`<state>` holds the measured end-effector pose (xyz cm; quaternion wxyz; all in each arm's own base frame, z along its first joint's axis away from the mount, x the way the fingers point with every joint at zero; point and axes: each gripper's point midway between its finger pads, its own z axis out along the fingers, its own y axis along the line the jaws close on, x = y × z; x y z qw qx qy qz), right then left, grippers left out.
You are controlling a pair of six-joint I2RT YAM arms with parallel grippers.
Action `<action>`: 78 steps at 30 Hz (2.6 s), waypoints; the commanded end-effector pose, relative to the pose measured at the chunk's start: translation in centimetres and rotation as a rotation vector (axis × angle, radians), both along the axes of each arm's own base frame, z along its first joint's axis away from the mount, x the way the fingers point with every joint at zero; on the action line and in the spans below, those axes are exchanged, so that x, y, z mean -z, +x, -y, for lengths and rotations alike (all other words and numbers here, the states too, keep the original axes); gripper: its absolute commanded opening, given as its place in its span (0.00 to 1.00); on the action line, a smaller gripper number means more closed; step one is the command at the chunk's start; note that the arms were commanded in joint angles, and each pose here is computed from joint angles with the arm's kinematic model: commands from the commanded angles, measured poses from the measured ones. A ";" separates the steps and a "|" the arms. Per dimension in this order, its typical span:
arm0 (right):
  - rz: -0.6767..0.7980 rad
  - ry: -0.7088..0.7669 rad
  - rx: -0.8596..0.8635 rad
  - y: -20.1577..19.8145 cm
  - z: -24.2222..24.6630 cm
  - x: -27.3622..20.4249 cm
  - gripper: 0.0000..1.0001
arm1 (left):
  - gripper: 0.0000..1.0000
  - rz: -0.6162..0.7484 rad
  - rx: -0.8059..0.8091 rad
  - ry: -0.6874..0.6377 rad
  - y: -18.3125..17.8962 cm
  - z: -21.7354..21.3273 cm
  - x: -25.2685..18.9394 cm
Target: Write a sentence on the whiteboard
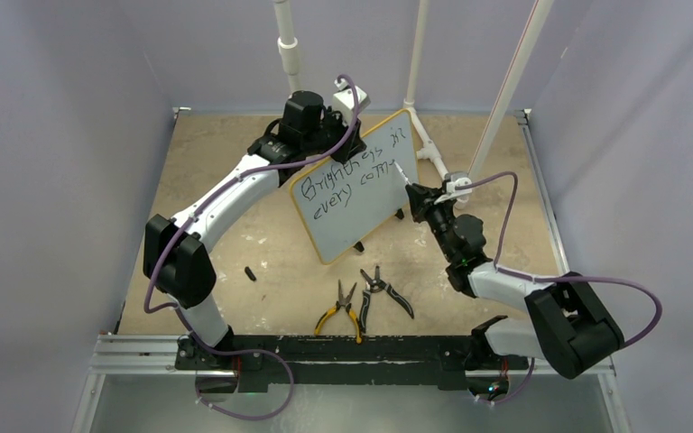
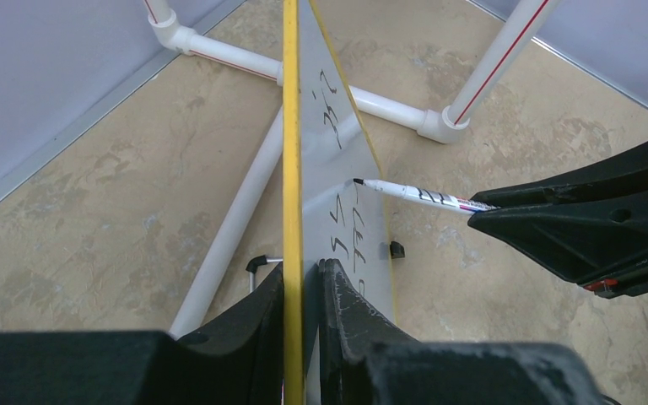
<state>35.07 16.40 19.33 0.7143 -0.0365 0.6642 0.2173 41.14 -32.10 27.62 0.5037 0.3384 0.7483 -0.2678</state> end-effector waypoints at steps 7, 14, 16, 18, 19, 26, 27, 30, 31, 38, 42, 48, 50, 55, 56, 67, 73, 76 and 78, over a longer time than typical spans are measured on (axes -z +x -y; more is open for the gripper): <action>0.091 -0.001 -0.042 0.9 -1.3 -2.8 0.00 | 0.00 0.046 -0.012 0.013 0.7 -0.3 -0.6; 0.074 -0.011 -0.094 -0.1 -1.9 -1.8 0.00 | 0.00 0.045 -0.016 0.010 0.7 -0.3 -0.6; 0.061 -0.012 -0.097 -0.2 -1.9 -1.4 0.00 | 0.00 0.045 -0.017 0.009 0.8 -0.3 -0.6; 0.048 -0.013 -0.100 -0.3 -1.9 -1.0 0.00 | 0.00 0.044 -0.020 0.009 0.8 -0.3 -0.6; 0.040 -0.014 -0.099 -0.4 -1.9 -0.8 0.00 | 0.00 0.046 -0.023 0.007 0.9 -0.4 -0.7; -0.001 -0.021 -0.089 -1.1 -1.5 0.5 0.00 | 0.00 0.045 -0.026 0.005 0.9 -0.3 -0.7; -0.004 -0.021 -0.088 -1.2 -1.4 0.6 0.00 | 0.00 0.046 -0.026 0.004 0.9 -0.3 -0.8; -0.017 -0.022 -0.079 -1.3 -1.2 1.0 0.00 | 0.00 0.046 -0.028 0.003 0.9 -0.3 -0.8; -0.019 -0.022 -0.076 -1.3 -1.1 1.0 0.00 | 0.00 0.047 -0.029 0.003 0.9 -0.4 -0.8; -0.042 -0.026 -0.051 -1.1 -0.7 1.6 0.00 | 0.00 0.047 -0.030 0.003 0.9 -0.4 -0.9; -0.034 -0.024 -0.020 -0.5 -0.4 1.1 0.00 | 0.00 0.044 -0.027 0.002 0.8 -0.3 -0.8; -0.022 -0.014 0.016 -0.2 0.1 0.5 0.00 | 0.00 0.045 -0.029 0.001 0.8 -0.3 -0.8; -0.016 -0.015 0.016 -0.1 0.1 0.3 0.00 | 0.00 0.045 -0.027 0.001 0.8 -0.3 -0.8; 0.032 0.005 0.011 -0.4 0.2 -1.2 0.00 | 0.00 0.047 -0.030 0.000 0.8 -0.4 -0.9; 0.043 0.012 0.016 -0.7 0.4 -1.6 0.00 | 0.00 0.045 -0.030 0.002 0.8 -0.4 -0.8; 0.078 0.028 0.017 0.4 -0.1 -3.6 0.00 | 0.00 0.044 -0.030 -0.001 0.8 -0.3 -0.7; 0.094 0.033 0.026 0.8 -0.2 -4.2 0.00 | 0.00 0.044 -0.030 0.000 0.9 -0.3 -0.7; 0.094 0.034 0.033 0.8 0.0 -4.2 0.00 | 0.00 0.042 -0.029 0.002 0.9 -0.3 -0.6; 0.091 0.033 0.038 0.9 0.0 -4.0 0.00 | 0.00 0.042 -0.030 0.002 0.9 -0.4 -0.5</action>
